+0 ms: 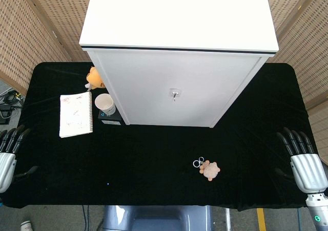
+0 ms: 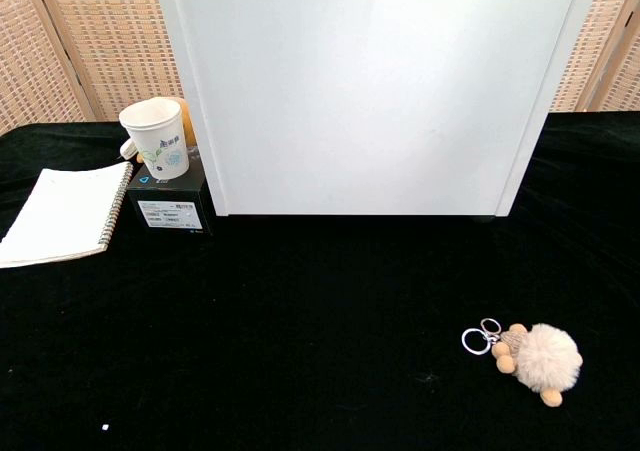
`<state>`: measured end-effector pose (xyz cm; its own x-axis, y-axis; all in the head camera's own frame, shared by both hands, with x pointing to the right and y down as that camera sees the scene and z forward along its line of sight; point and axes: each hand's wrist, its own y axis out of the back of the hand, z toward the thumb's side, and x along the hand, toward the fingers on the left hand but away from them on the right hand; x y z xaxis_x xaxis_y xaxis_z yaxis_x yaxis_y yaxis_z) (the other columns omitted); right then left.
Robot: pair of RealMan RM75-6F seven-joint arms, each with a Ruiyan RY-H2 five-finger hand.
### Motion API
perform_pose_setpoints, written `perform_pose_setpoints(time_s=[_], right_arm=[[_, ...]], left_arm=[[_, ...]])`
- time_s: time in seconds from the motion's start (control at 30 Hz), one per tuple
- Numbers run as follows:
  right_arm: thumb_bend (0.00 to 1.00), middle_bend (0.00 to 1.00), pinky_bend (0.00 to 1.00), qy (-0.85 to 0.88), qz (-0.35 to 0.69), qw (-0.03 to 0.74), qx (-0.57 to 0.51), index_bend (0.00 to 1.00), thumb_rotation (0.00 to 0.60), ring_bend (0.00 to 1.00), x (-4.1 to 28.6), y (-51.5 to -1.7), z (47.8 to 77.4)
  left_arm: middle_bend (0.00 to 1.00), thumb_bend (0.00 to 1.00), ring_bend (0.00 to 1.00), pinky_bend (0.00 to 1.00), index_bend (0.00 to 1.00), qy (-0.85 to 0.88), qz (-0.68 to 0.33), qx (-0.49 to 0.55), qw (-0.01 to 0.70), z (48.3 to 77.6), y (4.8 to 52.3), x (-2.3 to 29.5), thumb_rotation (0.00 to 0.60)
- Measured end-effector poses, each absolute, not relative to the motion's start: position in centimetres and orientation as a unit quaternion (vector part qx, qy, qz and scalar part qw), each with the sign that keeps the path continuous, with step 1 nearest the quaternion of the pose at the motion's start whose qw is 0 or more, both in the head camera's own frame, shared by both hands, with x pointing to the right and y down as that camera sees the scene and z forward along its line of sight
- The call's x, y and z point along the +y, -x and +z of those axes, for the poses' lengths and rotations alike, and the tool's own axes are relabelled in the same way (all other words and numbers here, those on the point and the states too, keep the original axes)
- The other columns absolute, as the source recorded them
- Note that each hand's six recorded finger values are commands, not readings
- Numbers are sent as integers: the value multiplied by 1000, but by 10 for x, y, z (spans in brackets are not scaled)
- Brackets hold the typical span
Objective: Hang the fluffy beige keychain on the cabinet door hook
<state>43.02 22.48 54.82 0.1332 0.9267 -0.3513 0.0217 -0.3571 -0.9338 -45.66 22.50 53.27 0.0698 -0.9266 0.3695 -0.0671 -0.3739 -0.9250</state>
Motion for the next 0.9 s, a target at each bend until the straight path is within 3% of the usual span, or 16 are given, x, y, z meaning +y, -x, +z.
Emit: perform_pose_setpoints(time_s=[0.17,0.23,0.33,0.4,0.5,0.57,0.77,0.9], right_arm=[[0,4,0,627,539,424,-369,0,600,0,226,-427,552],[0,77,16,630,540,426,-362,1,600,39,226,-425,554],[0,409,289,644,537,424,-343,32,600,390,223,-417,561],[0,628,594,656,532,422,-328,105,600,637,218,-409,566],[4,782,936,683,522,413,-300,230,600,793,209,-392,576],[41,834,997,708,509,402,-279,294,600,850,202,-377,585],[242,890,1000,775,468,382,-188,409,600,912,178,-312,623],[325,893,1000,797,459,366,-140,455,600,915,170,-274,650]], left_arm=[[0,0,0,0,0,619,-552,402,389,532,458,225,600],[0,0,0,0,0,618,-552,402,389,532,458,225,600],[0,0,0,0,0,616,-553,402,391,533,458,225,600],[0,0,0,0,0,616,-555,401,390,535,458,224,600],[0,0,0,0,0,616,-557,399,389,537,458,223,600],[0,0,0,0,0,616,-558,397,389,539,458,222,600],[0,0,0,0,0,609,-574,391,385,549,462,218,600],[0,0,0,0,0,605,-580,388,383,553,463,216,600]])
